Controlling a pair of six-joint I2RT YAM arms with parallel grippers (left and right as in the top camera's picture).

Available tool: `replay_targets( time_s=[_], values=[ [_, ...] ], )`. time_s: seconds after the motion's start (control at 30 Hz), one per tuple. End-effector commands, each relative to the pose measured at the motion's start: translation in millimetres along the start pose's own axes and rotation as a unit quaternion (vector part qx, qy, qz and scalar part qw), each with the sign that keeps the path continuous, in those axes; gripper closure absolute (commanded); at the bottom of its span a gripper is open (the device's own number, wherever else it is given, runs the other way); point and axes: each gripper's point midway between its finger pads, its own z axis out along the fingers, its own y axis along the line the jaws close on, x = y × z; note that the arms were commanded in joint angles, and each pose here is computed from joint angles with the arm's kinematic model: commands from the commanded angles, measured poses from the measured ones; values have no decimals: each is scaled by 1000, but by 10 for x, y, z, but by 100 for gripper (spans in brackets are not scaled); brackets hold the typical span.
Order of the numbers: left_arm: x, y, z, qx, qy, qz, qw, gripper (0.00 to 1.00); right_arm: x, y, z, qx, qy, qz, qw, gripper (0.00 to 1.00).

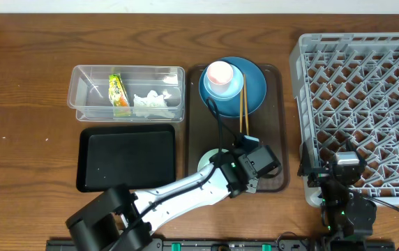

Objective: Sort waste into correct bins and load items into the dishwasher rack
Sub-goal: 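Move the left gripper to the pale green bowl and grip its rim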

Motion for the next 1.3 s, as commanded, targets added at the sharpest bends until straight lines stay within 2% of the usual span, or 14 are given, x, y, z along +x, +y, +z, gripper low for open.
replay_targets(
  time_s=[0.0,0.77,0.8,1.03,1.27],
  values=[
    [10,15,45,-12,-5,-1,1000,60,0,-18,-3,4,-1,-4,1000,1],
    [13,76,151,-33,-6,2,999,61,1,-18,-3,4,-1,-4,1000,1],
    [23,82,170,-35,-4,2,999,64,0,-18,-3,4,-1,-4,1000,1],
    [47,95,241,-41,1,3,999,66,0,-18,-3,4,-1,-4,1000,1],
    [48,97,241,-41,1,3,999,73,1,-18,-3,4,-1,-4,1000,1]
  ],
)
